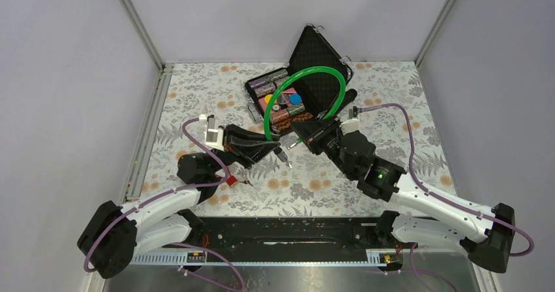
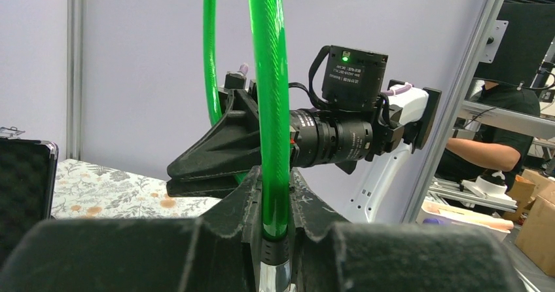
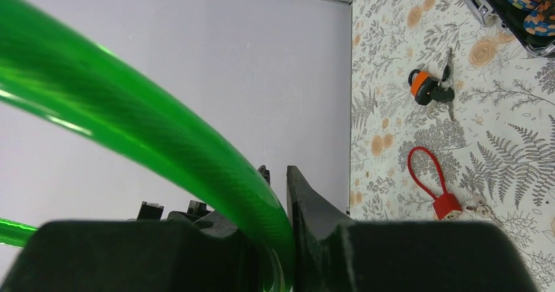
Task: Lock with the key
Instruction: Lock the lock.
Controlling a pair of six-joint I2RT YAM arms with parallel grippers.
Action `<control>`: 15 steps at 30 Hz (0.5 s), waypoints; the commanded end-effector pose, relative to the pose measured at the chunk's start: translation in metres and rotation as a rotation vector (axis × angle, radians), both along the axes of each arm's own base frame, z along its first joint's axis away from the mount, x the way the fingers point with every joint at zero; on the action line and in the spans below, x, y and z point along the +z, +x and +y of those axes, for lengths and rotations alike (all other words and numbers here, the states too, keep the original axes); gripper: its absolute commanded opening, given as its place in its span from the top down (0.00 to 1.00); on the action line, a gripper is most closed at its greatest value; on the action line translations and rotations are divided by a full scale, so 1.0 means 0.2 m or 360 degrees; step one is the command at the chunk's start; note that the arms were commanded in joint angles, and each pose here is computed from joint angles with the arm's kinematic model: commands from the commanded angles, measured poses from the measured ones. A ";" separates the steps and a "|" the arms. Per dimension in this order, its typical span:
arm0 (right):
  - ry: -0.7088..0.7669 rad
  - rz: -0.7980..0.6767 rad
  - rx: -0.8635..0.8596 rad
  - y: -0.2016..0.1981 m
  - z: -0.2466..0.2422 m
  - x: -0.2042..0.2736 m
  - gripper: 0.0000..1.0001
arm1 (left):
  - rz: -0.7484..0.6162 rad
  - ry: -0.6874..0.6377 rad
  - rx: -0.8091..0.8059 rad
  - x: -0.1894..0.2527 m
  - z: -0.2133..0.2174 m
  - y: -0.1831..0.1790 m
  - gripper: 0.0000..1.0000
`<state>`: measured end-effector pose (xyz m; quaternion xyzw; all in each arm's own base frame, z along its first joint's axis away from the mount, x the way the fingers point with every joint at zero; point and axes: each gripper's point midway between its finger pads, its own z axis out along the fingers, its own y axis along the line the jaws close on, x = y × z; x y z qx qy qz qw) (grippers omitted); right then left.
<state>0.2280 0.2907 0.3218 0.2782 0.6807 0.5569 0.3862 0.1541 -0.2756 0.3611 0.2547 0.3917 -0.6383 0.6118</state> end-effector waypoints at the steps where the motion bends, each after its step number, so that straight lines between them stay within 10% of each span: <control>1: 0.0114 -0.0043 -0.0049 0.02 0.00 0.11 1.00 | -0.0099 -0.0022 -0.0092 0.04 0.01 -0.09 1.00; 15: 0.0153 -0.0031 0.0164 -0.03 0.15 0.14 1.00 | -0.0062 -0.0044 -0.0017 0.06 0.00 -0.02 1.00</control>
